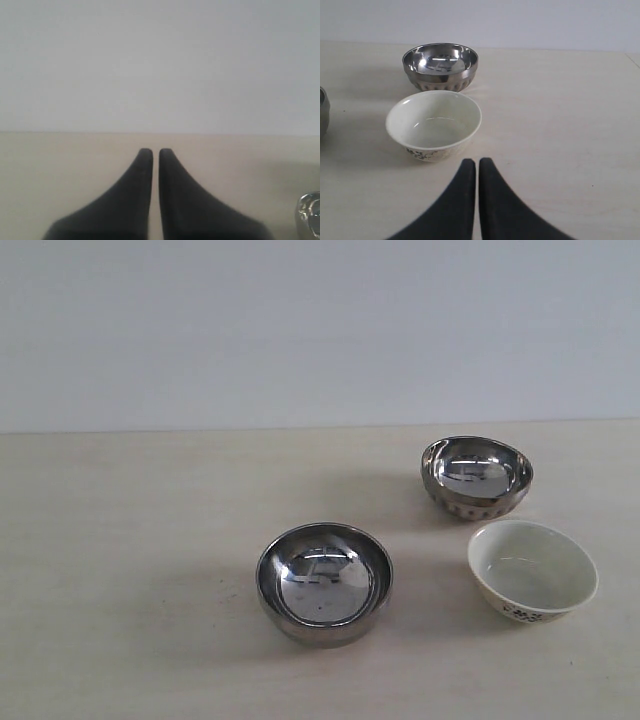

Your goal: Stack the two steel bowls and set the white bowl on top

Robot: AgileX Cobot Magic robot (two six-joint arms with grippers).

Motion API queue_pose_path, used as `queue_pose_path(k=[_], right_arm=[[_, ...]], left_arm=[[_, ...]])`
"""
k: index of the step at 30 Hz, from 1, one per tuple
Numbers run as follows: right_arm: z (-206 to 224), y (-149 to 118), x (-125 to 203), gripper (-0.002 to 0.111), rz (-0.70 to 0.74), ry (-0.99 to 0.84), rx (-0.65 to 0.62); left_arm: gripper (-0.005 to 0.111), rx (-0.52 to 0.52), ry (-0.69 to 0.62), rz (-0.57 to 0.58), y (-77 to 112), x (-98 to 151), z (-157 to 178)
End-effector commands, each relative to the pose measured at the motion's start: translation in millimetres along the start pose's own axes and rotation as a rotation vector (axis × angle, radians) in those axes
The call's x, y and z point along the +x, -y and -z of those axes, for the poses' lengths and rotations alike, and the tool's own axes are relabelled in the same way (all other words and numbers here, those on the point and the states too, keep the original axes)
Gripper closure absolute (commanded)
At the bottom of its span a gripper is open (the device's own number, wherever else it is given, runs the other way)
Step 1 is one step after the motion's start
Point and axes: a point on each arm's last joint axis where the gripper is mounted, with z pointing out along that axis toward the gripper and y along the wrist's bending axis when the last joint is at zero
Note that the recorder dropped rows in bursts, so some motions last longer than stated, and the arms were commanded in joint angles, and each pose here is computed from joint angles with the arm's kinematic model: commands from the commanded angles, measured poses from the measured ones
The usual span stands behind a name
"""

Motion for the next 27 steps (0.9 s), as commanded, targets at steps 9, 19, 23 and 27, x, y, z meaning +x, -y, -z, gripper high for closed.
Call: queue_pose_path(k=[9, 19, 23, 27], right_arm=[[0.3, 0.1, -1.2, 0.108, 0.005, 0.016, 0.001], [0.3, 0.1, -0.9, 0.108, 0.005, 0.014, 0.001], [0.3, 0.1, -0.9, 0.108, 0.005, 0.014, 0.001], [0.3, 0.1, -0.9, 0.108, 0.005, 0.014, 0.001]], left_arm=[[0.103, -0.109, 0.054, -0.007, -8.4, 30.3, 13.0], [0.103, -0.112, 0.071, -0.038, -8.6, 36.0, 16.7], [0.103, -0.112, 0.073, -0.044, -8.6, 35.8, 16.7], [0.103, -0.112, 0.077, -0.043, -8.5, 35.4, 16.7]])
